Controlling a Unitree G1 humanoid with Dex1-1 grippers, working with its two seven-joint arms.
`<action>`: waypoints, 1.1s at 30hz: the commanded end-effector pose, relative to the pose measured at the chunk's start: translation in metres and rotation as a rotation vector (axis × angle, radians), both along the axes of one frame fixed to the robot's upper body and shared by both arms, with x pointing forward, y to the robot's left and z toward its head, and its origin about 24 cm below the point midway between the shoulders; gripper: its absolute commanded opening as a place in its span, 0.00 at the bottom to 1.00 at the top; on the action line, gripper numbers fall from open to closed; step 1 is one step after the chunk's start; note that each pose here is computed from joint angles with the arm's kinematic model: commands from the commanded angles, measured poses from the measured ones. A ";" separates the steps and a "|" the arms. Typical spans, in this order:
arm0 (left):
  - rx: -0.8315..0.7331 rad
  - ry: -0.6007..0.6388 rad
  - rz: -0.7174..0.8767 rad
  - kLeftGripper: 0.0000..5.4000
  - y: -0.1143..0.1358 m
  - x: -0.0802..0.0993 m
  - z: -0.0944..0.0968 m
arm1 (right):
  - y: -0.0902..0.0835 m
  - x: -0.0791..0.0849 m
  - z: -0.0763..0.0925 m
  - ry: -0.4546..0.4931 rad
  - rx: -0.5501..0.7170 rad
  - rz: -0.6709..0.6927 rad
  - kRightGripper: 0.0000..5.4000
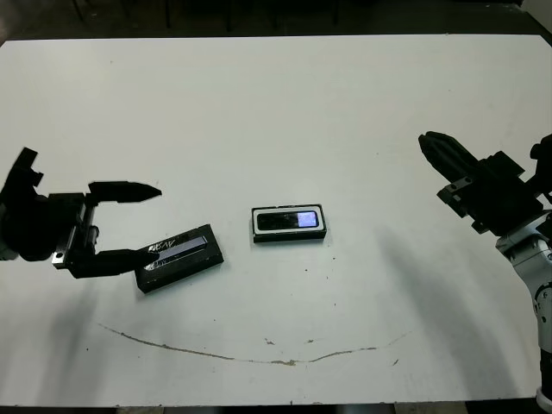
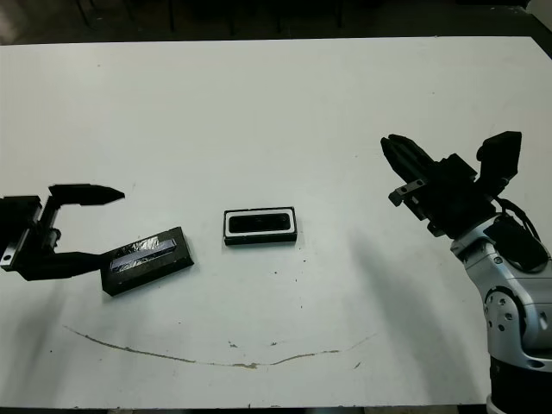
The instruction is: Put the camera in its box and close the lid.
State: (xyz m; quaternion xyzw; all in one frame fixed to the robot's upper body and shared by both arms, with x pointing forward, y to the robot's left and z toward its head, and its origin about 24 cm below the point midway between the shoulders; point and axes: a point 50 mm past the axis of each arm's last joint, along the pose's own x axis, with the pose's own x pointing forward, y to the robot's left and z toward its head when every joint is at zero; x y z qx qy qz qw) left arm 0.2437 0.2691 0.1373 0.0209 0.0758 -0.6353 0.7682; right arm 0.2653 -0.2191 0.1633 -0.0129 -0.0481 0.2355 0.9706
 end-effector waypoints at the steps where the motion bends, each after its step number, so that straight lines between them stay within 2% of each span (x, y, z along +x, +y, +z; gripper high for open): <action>1: 0.030 0.059 0.008 1.00 0.000 -0.008 -0.009 | 0.000 0.000 -0.001 0.016 -0.014 -0.014 0.00; 6: 0.034 0.098 0.046 1.00 -0.002 -0.014 -0.020 | 0.001 -0.001 -0.001 0.011 -0.005 -0.004 0.00; 14: 0.090 0.004 0.065 1.00 -0.004 -0.021 -0.027 | 0.001 -0.002 -0.002 0.015 0.007 -0.003 0.00; 22: 0.183 -0.038 0.138 1.00 -0.006 -0.025 -0.029 | 0.002 -0.004 -0.002 0.029 0.018 -0.006 0.00; 26: 0.133 -0.046 0.152 1.00 -0.004 -0.025 -0.037 | 0.002 -0.005 -0.002 0.031 0.020 -0.005 0.00; 33: 0.153 -0.020 0.152 1.00 -0.006 -0.028 -0.040 | 0.002 -0.005 -0.002 0.025 0.016 0.003 0.00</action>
